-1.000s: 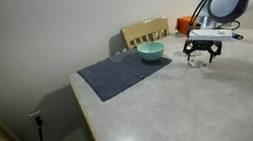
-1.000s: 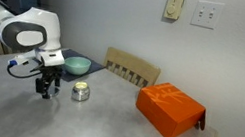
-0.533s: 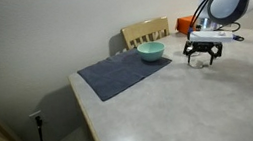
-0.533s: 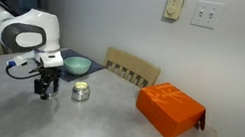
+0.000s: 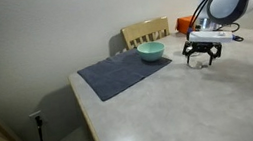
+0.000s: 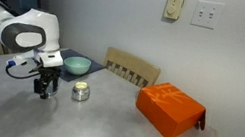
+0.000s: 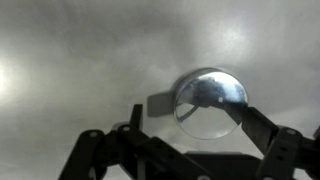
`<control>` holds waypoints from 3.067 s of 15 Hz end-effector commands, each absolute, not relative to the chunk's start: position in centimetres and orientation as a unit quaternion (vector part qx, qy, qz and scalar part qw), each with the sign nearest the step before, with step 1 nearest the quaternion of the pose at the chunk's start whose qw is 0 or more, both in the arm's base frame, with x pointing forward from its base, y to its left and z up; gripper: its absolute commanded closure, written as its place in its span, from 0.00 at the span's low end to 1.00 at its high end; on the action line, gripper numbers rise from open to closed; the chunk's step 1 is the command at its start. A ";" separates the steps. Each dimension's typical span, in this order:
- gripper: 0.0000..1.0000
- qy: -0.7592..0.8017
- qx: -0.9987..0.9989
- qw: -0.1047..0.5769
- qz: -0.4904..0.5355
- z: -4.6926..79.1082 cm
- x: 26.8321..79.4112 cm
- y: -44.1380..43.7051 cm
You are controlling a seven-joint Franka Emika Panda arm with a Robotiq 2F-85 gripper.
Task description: Put the lid on the silver object, remove it, then put it back again.
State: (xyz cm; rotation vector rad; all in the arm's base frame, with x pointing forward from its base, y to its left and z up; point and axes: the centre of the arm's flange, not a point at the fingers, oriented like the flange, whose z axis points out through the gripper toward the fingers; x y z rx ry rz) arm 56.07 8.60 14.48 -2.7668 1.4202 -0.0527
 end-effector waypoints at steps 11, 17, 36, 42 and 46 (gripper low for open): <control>0.00 0.443 -0.896 0.008 -0.021 14.7 57.4 9.7; 0.00 0.435 -0.900 0.009 -0.022 14.7 58.0 10.3; 0.56 0.443 -0.896 0.009 -0.025 15.1 59.0 9.3; 0.56 0.457 -0.885 0.035 -0.080 19.4 59.8 8.8; 0.56 0.470 -0.874 0.041 -0.115 22.9 60.7 8.6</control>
